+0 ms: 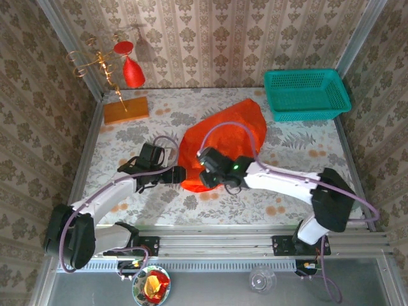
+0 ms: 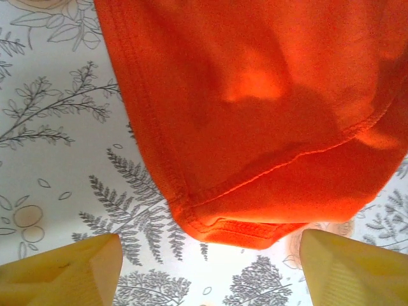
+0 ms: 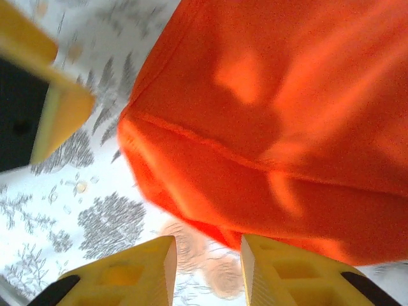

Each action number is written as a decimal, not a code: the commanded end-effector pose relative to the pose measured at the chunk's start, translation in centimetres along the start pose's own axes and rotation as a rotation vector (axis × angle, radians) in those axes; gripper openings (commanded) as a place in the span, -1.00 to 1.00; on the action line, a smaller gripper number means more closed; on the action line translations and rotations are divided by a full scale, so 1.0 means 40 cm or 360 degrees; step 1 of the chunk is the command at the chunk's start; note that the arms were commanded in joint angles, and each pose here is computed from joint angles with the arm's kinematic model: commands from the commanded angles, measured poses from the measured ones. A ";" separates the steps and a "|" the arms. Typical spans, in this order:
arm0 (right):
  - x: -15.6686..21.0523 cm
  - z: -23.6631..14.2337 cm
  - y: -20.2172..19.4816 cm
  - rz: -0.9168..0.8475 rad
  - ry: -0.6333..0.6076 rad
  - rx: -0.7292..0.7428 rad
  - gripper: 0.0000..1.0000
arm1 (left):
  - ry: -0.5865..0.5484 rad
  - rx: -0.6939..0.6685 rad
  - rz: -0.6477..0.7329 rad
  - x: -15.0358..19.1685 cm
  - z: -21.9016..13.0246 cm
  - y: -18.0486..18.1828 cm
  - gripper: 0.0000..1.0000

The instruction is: Fold the inside-out t-shirt

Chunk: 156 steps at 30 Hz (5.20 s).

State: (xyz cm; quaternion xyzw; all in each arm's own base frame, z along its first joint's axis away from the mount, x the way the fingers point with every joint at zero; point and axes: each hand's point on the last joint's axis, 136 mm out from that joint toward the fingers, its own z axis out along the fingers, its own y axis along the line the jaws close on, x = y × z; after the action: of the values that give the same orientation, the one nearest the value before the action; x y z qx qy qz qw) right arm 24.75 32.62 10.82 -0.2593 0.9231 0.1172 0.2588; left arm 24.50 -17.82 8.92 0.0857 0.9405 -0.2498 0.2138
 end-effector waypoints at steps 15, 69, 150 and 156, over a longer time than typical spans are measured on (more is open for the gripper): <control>0.053 0.183 0.069 -0.0022 0.0199 0.0491 0.12 | -0.0230 0.0162 -0.0111 -0.097 -0.188 0.008 0.54; -0.166 -0.532 -0.214 0.0537 -0.0645 -0.0032 -1.00 | -0.0633 0.0295 0.1737 -0.215 0.032 -0.487 0.72; -0.474 -1.016 -0.583 0.0609 -0.1564 0.0745 -1.00 | -0.1317 0.0304 0.1014 -0.799 -0.718 -0.443 -1.00; -0.458 -0.998 -0.569 0.0653 -0.1547 0.0657 -1.00 | -0.1326 0.0426 0.1036 -0.820 -0.770 -0.492 -1.00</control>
State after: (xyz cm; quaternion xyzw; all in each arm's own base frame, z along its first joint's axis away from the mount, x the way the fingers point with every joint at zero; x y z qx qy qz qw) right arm 36.34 8.32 47.94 0.0407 0.7794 0.0541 0.6228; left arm 41.98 -21.02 50.98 0.2756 0.7067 -0.2661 0.5948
